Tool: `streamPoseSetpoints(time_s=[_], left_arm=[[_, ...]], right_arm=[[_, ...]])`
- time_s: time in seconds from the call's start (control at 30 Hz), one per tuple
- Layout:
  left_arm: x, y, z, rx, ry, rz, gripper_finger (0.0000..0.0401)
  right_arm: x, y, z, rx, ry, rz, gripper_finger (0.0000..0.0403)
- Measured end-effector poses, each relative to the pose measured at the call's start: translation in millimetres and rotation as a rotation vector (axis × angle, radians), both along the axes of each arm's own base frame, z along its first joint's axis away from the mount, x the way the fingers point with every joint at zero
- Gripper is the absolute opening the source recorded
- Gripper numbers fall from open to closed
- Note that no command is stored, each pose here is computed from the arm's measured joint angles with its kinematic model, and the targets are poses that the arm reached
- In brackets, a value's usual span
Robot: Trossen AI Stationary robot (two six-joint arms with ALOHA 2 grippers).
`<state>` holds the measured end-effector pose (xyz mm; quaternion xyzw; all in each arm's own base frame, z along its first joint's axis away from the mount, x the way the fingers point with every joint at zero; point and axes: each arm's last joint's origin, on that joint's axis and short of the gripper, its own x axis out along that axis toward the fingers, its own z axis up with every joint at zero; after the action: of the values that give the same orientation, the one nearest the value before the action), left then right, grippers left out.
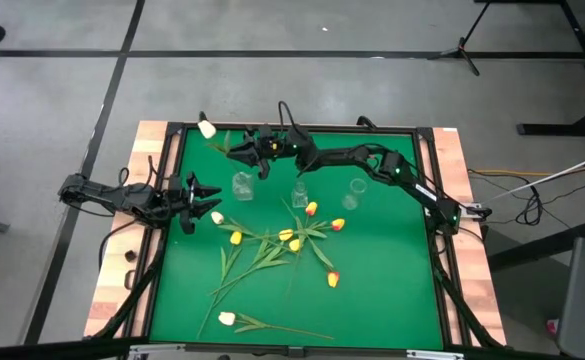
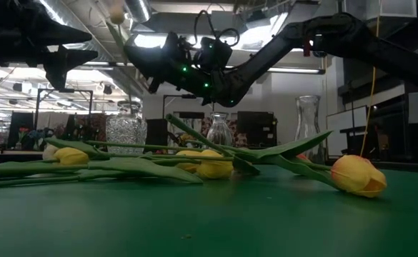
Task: Sort flowers into vase by color
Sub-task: Put the bottom right white flower into the left transparent vase
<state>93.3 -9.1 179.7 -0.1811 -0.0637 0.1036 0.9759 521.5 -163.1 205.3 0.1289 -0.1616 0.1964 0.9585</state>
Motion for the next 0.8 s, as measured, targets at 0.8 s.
streamPoseSetpoints(time_s=[0.8], left_arm=[[0.0, -0.2, -0.1, -0.004, 0.000, -0.006, 0.0179]], right_arm=[[-2.7, -5.6, -4.4, 0.019, 0.114, 0.164, 0.0196]])
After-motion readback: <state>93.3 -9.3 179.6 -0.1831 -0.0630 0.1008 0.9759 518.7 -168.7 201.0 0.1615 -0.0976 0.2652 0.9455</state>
